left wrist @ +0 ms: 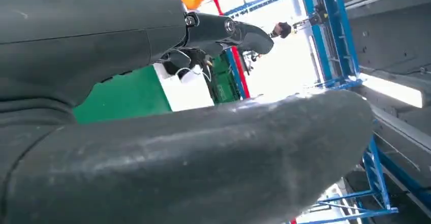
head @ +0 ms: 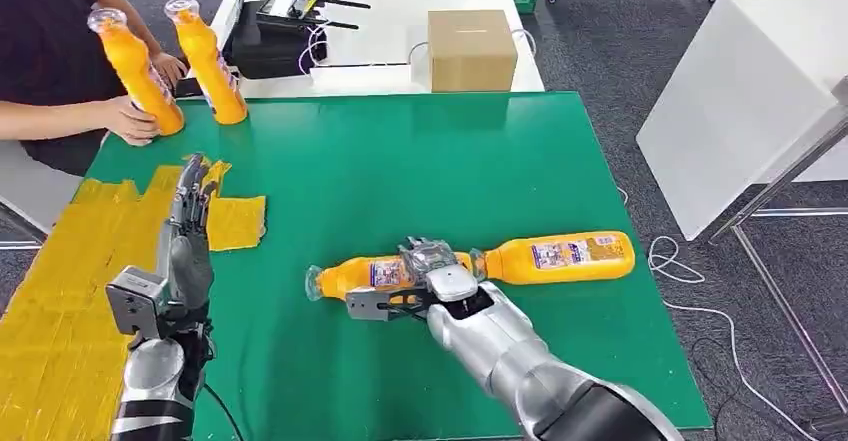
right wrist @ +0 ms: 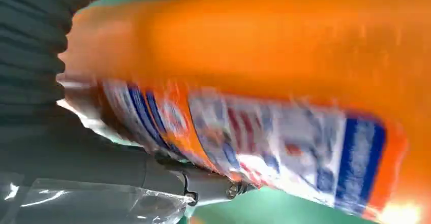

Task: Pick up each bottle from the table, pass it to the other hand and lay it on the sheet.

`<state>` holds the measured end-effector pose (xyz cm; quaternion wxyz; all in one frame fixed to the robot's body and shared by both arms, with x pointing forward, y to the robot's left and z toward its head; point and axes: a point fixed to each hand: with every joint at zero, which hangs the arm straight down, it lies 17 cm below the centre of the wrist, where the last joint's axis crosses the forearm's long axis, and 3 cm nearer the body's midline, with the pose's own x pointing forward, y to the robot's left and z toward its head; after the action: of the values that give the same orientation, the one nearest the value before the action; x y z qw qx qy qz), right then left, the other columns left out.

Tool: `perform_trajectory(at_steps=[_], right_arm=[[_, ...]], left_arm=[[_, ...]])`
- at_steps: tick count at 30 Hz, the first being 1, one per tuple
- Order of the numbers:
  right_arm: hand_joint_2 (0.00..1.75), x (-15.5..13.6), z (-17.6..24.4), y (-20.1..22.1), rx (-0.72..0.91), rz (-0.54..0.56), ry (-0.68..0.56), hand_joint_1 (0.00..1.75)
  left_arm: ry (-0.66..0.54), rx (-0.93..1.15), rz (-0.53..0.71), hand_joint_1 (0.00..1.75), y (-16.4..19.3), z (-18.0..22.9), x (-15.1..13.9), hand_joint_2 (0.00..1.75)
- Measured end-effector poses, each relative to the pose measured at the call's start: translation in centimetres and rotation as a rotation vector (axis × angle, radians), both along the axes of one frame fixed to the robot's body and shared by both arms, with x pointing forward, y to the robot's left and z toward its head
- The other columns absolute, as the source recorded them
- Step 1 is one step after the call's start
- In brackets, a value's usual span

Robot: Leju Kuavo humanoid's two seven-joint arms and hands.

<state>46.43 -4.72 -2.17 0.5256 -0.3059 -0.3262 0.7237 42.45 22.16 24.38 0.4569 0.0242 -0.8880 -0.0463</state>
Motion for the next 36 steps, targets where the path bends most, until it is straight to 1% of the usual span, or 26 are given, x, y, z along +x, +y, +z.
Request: perform_trajectory(at_steps=[2,3,4,9,16,21,24,27,29,36], right_arm=[[1.75,0.2,0.3,-0.1,-0.038,0.013,-0.029,0.47],[1.75,0.2,0.3,-0.1,-0.046,0.021,-0.033,1.52],[1.75,0.2,0.3,0.0,-0.051,0.028,-0.036,1.75],[1.75,0.1,0.2,0.2,-0.060,0.052,-0.041,1.75],[1.75,0.3,0.6,0.8,-0.002,0.046,-0.055,1.75],[1.75,0.5,0.8,1.3,0.069,0.031,-0.060,1.75],[1.75,0.6,1.3,2.4,0.179,0.018,-0.072,1.75],[1.75,0.2,2.2,4.7,0.379,0.020,-0.085,1.75],[1.75,-0.1,2.8,5.6,0.457,0.016,-0.091,1.75],[1.75,-0.5,3.2,6.2,0.513,-0.002,-0.092,1.75]], left_arm=[[0.009,-0.007,0.003,0.00,0.2,-0.3,-0.2,0.00],[0.014,-0.014,0.003,0.00,0.3,-0.6,-0.3,0.00],[0.020,-0.016,0.003,0.00,0.3,-0.8,-0.3,0.00],[0.033,-0.020,0.007,0.00,0.6,-1.3,-0.5,0.00],[0.036,-0.025,0.009,0.00,1.0,-1.4,-0.5,0.00],[0.045,-0.044,0.000,0.00,1.1,-1.6,-0.6,0.00],[0.078,-0.087,-0.033,0.00,1.0,-2.1,-0.7,0.00],[0.119,-0.167,-0.083,0.00,0.6,-3.0,-1.0,0.00],[0.136,-0.195,-0.096,0.00,0.4,-3.6,-1.4,0.00],[0.158,-0.211,-0.093,0.00,0.3,-4.4,-1.8,0.00]])
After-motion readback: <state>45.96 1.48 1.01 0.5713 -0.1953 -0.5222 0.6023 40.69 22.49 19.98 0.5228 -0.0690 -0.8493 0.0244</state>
